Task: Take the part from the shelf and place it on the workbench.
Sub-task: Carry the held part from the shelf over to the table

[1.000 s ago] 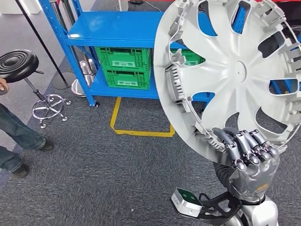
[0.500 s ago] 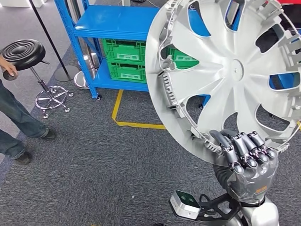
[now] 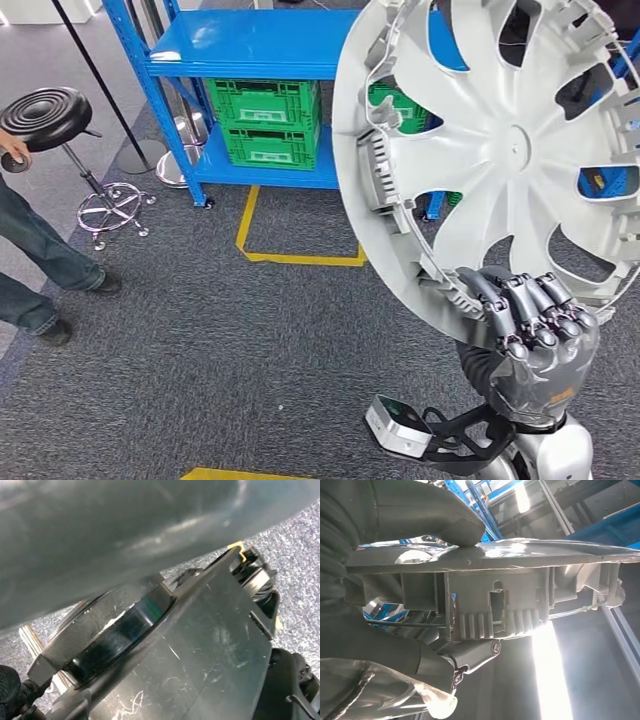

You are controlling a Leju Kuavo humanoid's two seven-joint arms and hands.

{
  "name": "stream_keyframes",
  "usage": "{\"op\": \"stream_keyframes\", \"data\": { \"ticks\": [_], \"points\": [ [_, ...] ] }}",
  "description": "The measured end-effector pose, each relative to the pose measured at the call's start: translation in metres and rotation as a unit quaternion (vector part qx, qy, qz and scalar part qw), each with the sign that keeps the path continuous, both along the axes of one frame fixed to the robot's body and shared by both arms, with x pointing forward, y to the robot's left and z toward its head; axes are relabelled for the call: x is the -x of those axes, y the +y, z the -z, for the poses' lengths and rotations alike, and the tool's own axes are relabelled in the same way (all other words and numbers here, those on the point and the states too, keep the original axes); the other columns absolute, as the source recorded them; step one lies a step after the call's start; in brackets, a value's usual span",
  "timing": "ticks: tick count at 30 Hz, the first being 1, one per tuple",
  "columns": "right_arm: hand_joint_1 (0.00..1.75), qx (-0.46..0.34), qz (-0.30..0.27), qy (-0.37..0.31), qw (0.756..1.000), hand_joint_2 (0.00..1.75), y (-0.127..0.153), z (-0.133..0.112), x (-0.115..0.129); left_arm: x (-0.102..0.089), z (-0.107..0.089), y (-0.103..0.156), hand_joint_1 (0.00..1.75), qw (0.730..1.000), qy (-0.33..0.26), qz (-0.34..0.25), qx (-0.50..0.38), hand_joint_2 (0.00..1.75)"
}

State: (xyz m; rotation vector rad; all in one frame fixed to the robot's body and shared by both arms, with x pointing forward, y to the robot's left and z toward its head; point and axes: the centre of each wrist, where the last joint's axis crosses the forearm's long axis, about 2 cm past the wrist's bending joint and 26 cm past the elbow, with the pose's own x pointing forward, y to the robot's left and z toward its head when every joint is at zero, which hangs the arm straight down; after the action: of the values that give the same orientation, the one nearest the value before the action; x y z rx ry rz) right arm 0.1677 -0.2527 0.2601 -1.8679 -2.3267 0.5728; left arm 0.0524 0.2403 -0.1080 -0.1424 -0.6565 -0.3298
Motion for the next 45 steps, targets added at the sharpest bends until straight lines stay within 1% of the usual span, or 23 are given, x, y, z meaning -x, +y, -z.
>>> {"op": "stream_keyframes", "data": {
  "ticks": [35, 45],
  "points": [
    [1.75, 0.003, 0.01, -0.005, 1.0, 1.75, -0.0046, -0.0017, -0.0008, 0.0006, -0.0001, -0.0019, 0.0, 1.0, 0.001, 0.001, 0.002, 0.0],
    [1.75, -0.026, 0.019, -0.003, 0.999, 1.75, -0.0042, -0.0031, -0.0004, 0.0002, -0.0001, -0.0017, 0.0, 1.0, 0.0, 0.001, 0.002, 0.0]
  ]
}}
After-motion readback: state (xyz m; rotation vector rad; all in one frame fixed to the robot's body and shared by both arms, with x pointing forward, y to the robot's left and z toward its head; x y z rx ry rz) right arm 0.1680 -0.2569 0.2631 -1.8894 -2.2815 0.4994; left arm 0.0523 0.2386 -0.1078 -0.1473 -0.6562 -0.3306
